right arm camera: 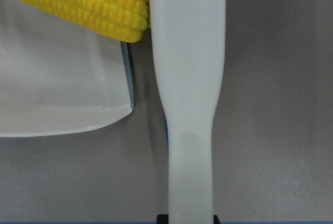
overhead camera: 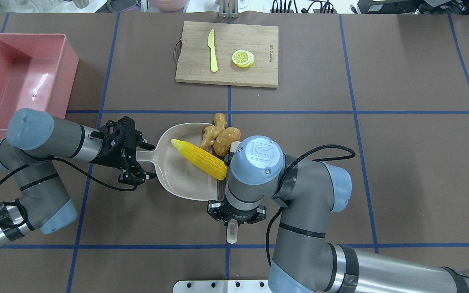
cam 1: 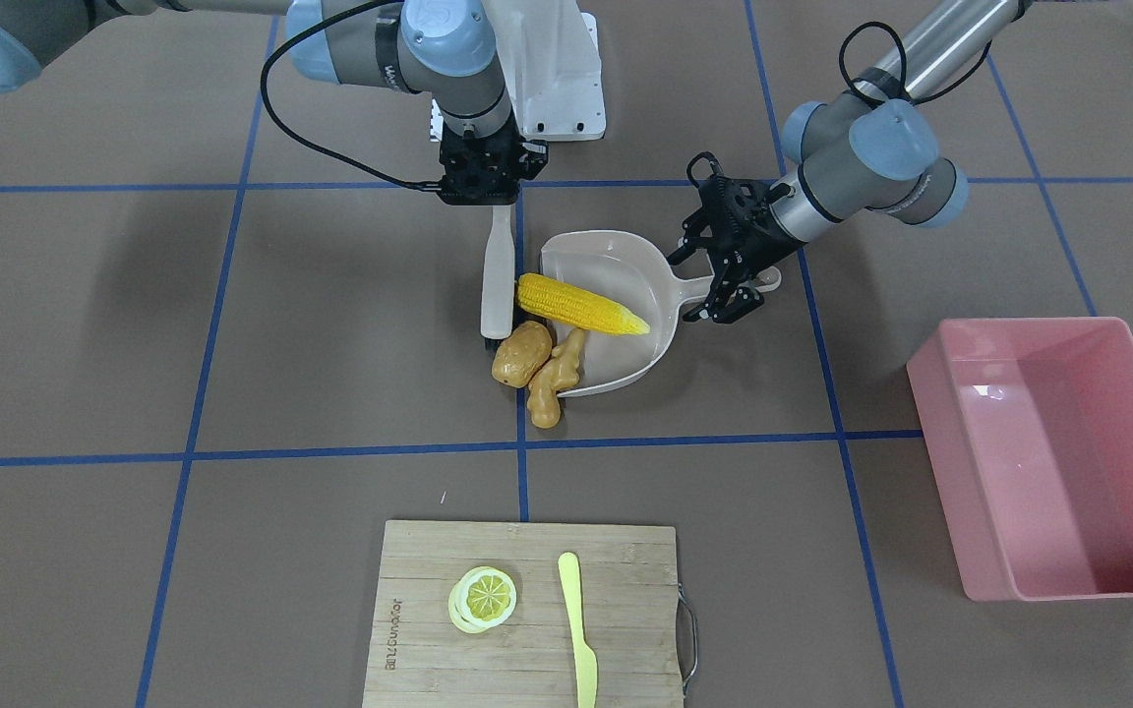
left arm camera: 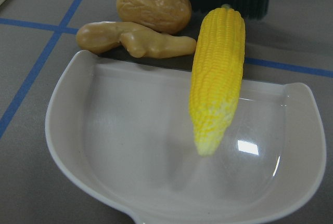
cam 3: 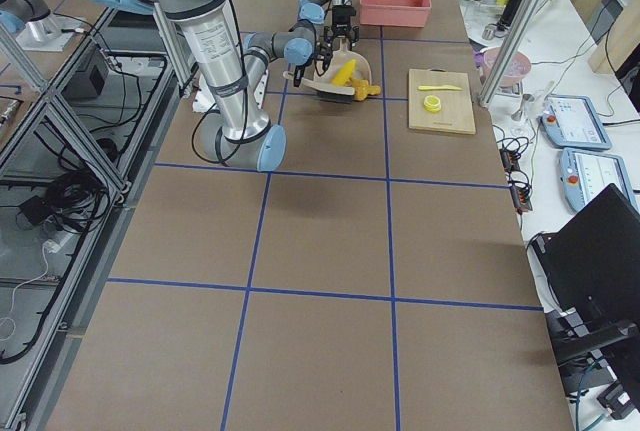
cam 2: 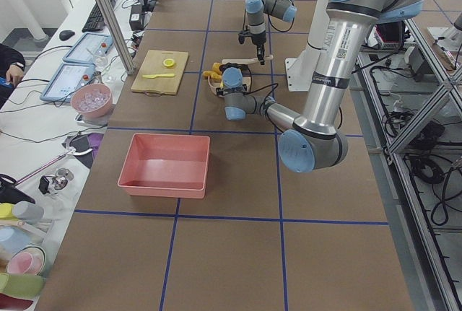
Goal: Sweep and dump trash into bin
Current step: 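Sweep the corn cob into the dustpan with the brush in the right gripper, then sweep the potato and ginger into the dustpan with the right gripper's brush, then brush the items deeper into the dustpan with the right gripper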
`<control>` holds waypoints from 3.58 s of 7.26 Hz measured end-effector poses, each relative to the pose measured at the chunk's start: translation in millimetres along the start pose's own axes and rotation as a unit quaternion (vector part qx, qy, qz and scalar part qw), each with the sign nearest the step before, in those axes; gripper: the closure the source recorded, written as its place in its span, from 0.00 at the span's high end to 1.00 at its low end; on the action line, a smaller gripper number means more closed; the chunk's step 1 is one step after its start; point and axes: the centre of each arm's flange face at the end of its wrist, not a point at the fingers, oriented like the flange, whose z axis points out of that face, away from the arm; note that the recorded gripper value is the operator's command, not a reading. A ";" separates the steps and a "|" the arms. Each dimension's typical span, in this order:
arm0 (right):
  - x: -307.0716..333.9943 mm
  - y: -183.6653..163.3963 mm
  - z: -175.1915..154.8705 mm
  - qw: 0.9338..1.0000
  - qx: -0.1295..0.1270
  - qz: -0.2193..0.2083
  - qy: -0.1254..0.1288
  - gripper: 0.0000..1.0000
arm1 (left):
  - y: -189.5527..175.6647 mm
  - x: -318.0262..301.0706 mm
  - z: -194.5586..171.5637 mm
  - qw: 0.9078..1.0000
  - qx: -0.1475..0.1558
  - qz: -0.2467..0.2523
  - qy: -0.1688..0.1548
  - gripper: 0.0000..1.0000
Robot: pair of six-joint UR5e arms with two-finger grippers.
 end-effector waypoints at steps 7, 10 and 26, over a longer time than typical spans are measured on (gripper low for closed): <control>-11.3 30.2 -48.0 1.000 -0.025 -0.005 -0.003 0.00 | 0.7 0.8 0.4 1.000 -0.001 0.000 0.001 0.88; 36.1 34.1 -76.0 0.999 -0.020 -0.038 0.013 0.00 | 0.8 1.2 1.0 1.000 -0.001 0.000 0.001 0.88; 12.5 -96.8 -10.3 0.967 0.029 -0.235 0.095 0.00 | 0.6 3.9 3.6 1.000 -0.002 0.000 0.003 0.88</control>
